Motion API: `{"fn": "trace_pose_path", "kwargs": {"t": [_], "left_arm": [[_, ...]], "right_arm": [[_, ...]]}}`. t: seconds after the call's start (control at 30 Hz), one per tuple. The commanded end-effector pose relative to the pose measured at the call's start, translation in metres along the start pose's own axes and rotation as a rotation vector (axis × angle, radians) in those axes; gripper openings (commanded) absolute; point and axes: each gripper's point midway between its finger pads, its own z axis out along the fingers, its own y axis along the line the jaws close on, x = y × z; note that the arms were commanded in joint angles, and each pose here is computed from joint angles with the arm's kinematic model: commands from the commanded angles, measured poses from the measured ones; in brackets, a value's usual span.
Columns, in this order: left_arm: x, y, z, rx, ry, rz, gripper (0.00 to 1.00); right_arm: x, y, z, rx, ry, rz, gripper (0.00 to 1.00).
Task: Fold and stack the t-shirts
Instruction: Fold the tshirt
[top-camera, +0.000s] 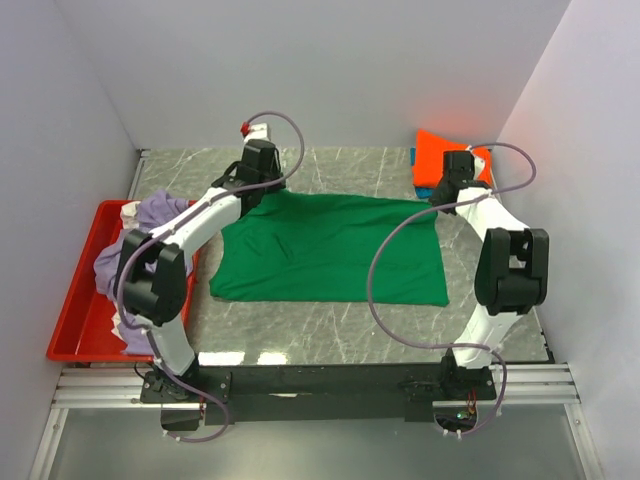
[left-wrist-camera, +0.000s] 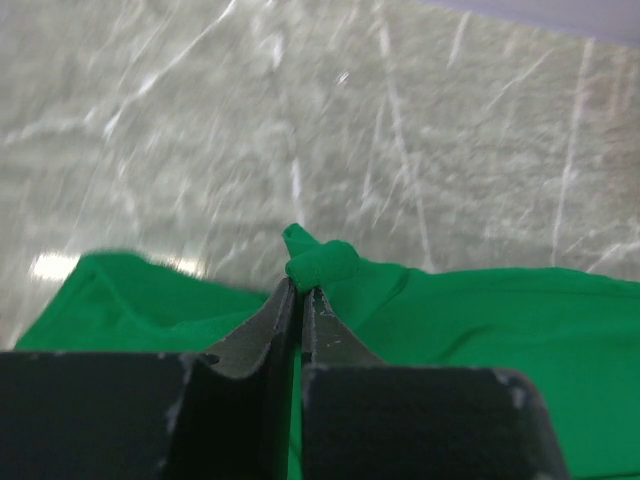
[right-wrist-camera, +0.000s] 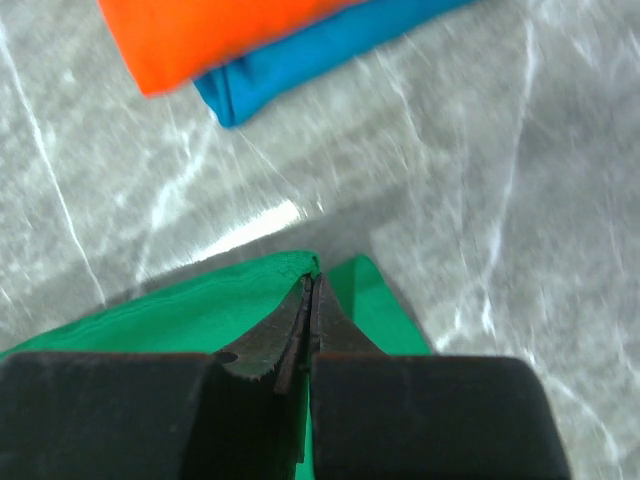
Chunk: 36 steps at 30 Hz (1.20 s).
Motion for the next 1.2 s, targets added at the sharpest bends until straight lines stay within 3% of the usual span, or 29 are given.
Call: {"fn": "trace_pose_path", "kwargs": {"t": [0.0, 0.47, 0.87, 0.97, 1.17], "left_arm": [[0.002, 0.018, -0.027, -0.105, 0.004, -0.101, 0.00], [0.047, 0.048, -0.088, -0.161, 0.121, -0.168, 0.00], [0.092, 0.056, -0.110, -0.135, 0.202, -0.207, 0.00], [0.101, 0.058, -0.112, -0.130, 0.218, -0.206, 0.00], [0.119, 0.059, -0.112, -0.118, 0.253, -0.219, 0.00]], "right_arm": [[-0.012, -0.003, -0.020, 0.007, -0.075, 0.042, 0.00], [0.034, -0.018, -0.033, 0.026, -0.024, 0.052, 0.00], [0.064, -0.029, -0.040, -0.008, -0.008, 0.113, 0.01], [0.072, -0.027, -0.039, -0.026, 0.012, 0.122, 0.09], [0.084, -0.029, -0.049, -0.083, 0.032, 0.173, 0.37]]}}
